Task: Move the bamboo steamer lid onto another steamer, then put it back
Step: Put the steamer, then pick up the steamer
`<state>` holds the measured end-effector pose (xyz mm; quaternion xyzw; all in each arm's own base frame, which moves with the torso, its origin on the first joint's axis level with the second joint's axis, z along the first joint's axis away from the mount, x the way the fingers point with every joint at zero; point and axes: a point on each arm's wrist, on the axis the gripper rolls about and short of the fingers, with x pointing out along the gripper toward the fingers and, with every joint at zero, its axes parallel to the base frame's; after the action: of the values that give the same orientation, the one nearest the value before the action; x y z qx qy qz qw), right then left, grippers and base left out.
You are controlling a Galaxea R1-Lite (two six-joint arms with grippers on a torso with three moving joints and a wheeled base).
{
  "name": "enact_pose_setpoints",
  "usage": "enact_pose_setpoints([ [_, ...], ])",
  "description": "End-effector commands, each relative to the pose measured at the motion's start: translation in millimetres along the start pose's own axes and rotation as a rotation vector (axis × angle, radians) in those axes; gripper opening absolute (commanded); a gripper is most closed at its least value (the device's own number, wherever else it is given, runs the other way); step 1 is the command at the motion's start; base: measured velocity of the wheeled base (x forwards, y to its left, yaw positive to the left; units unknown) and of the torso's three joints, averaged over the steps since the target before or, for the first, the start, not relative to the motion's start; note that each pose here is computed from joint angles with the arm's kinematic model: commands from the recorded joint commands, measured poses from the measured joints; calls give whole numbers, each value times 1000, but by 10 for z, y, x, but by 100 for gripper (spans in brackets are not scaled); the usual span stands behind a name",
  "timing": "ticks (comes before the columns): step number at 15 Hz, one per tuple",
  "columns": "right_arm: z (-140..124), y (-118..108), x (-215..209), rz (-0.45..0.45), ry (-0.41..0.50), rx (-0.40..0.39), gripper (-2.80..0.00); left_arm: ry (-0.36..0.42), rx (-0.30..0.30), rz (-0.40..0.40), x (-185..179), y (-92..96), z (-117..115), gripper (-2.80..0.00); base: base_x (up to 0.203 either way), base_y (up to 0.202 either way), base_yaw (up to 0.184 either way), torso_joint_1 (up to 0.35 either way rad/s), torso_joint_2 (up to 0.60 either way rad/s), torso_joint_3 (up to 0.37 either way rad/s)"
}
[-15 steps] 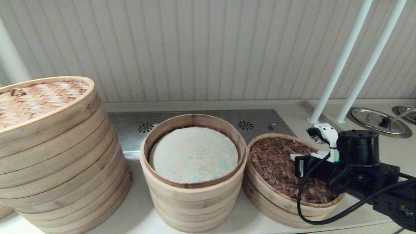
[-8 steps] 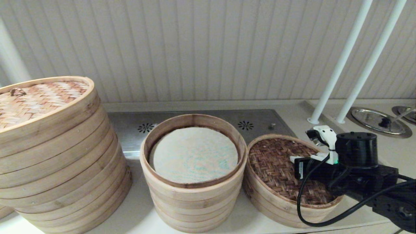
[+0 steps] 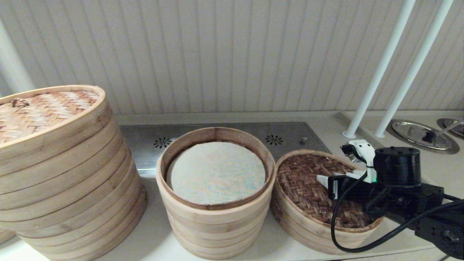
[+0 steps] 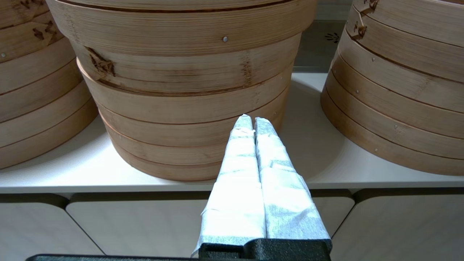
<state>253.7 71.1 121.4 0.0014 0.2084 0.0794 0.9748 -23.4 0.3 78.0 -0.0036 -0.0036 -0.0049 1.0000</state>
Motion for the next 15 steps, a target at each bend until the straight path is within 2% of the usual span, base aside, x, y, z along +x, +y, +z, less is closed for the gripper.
enact_pose_setpoints([
  [1, 61, 0, -56, 3, -33, 3, 0, 1, 0, 1, 0, 0, -1, -280, 0, 0, 0, 0, 0, 0],
  [4, 228, -26, -261, 3, -121, 15, 0, 0, 0, 1, 0, 0, 0, -280, 0, 0, 0, 0, 0, 0],
  [8, 465, -106, -795, -14, -252, 19, 0, 0, 0, 1, 0, 0, 0, -280, 0, 0, 0, 0, 0, 0],
  [9, 487, -121, -941, -16, -260, 16, -280, 1, 0, 1, 0, 0, -1, -280, 0, 0, 0, 0, 0, 0],
  [13, 502, -172, -1629, -37, -289, 6, -280, 1, 0, 1, 0, 0, -1, -280, 0, 0, 0, 0, 0, 0],
  [15, 408, -210, -1974, -77, -264, -14, -280, 0, 0, 1, 0, 0, 0, -280, 0, 0, 0, 0, 0, 0],
])
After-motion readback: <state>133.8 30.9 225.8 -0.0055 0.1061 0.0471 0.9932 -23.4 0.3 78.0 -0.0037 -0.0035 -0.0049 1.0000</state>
